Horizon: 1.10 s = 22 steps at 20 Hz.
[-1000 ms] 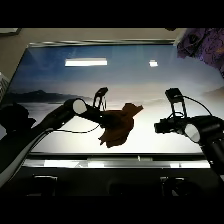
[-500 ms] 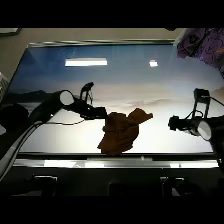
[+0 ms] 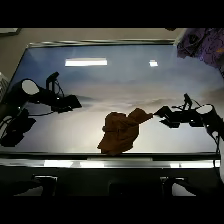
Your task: Fold the clothes and pants, and hang the long-sleeved shirts on hangers.
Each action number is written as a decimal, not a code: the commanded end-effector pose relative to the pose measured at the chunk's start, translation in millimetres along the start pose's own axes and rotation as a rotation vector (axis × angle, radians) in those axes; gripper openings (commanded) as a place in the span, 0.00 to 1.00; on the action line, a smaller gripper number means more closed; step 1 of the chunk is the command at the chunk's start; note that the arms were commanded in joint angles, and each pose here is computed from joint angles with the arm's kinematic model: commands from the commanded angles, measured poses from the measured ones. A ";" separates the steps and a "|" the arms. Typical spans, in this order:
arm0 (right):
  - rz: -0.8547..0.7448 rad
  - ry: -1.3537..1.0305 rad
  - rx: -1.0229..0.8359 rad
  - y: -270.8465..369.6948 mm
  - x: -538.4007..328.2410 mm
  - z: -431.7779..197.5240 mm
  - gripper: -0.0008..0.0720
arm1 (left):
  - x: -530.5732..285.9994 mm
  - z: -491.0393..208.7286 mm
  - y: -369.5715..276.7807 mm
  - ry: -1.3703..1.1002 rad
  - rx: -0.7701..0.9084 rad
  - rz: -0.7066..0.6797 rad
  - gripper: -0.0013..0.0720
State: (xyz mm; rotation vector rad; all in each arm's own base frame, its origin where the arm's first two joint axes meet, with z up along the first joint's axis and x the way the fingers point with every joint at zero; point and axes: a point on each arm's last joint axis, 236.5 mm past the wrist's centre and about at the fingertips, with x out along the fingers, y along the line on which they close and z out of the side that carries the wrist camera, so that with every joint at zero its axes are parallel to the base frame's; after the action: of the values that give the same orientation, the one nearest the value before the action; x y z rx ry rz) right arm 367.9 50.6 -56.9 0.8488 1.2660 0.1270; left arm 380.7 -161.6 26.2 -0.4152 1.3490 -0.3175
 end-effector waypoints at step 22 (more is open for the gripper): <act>0.055 -0.121 -0.091 41.0 23.6 17.3 0.06 | 105.0 -207.5 -70.5 0.307 -0.235 -0.427 0.86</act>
State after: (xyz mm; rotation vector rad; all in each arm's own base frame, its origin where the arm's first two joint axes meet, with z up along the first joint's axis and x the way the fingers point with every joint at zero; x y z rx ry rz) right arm 410.3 81.0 -53.1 0.7999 1.1012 0.1691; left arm 213.3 -279.9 -61.5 -0.8709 1.5847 -0.5770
